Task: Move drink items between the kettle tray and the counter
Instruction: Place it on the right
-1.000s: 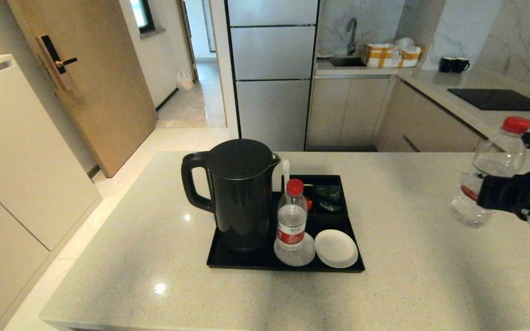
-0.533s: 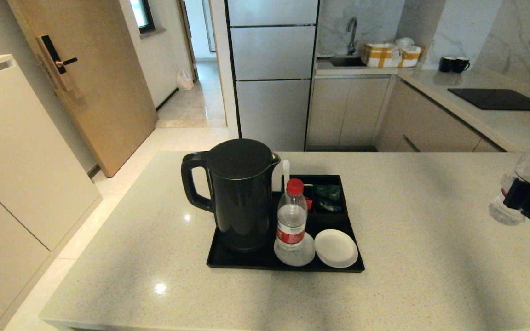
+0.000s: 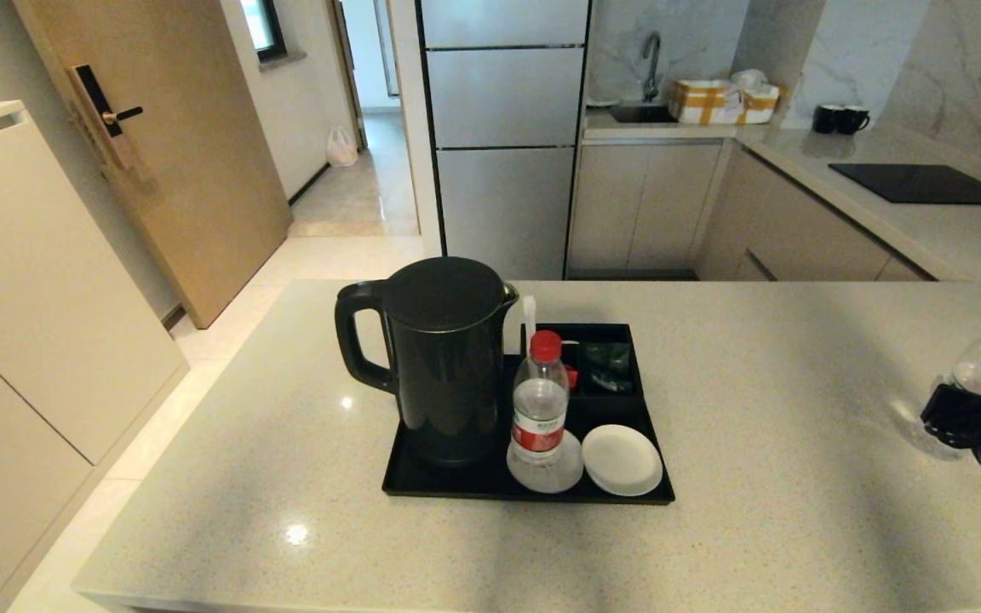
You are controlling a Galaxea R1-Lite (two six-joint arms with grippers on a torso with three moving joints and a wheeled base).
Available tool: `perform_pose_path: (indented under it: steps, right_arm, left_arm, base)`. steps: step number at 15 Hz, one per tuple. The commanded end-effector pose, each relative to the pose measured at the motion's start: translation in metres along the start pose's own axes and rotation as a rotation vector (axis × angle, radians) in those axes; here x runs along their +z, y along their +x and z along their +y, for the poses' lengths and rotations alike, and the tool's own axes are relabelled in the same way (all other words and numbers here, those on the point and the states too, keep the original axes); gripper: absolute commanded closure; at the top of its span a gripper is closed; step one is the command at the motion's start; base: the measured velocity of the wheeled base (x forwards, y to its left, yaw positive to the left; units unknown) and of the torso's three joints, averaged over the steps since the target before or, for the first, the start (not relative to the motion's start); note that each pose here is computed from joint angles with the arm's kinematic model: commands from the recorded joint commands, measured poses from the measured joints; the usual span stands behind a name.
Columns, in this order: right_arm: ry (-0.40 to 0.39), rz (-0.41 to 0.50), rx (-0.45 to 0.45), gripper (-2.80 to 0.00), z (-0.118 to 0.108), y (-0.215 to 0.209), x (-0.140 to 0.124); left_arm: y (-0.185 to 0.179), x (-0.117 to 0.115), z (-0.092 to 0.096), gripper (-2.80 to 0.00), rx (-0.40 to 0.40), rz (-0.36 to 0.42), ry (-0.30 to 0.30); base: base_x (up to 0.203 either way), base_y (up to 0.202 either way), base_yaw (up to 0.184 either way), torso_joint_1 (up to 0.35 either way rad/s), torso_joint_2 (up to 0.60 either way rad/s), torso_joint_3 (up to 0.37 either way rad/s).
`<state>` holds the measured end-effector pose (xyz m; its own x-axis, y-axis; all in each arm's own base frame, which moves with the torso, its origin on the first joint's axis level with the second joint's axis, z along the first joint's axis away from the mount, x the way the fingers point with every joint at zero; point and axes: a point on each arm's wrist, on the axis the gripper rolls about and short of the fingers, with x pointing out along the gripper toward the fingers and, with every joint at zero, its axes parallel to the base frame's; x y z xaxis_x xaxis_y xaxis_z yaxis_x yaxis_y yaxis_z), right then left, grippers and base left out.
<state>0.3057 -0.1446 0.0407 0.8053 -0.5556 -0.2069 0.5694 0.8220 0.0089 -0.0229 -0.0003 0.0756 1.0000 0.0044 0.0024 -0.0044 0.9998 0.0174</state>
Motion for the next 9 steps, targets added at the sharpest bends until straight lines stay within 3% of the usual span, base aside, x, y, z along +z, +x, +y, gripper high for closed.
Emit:
perform_pose_path:
  steps: [1,9]
  right_arm:
    - [0.013,0.079,-0.031,0.00,-0.006,0.018,-0.033]
    - [0.028,0.083,-0.058,0.00,-0.014,0.025,-0.040]
  left_arm:
    - [0.000,0.000,0.000,0.00,0.002,0.002,0.000]
    - [0.000,0.000,0.000,0.00,0.000,0.002,-0.001]
  base:
    - [0.000,0.000,0.000,0.000,0.00,0.000]
    - [0.000,0.000,0.000,0.000,0.00,0.000]
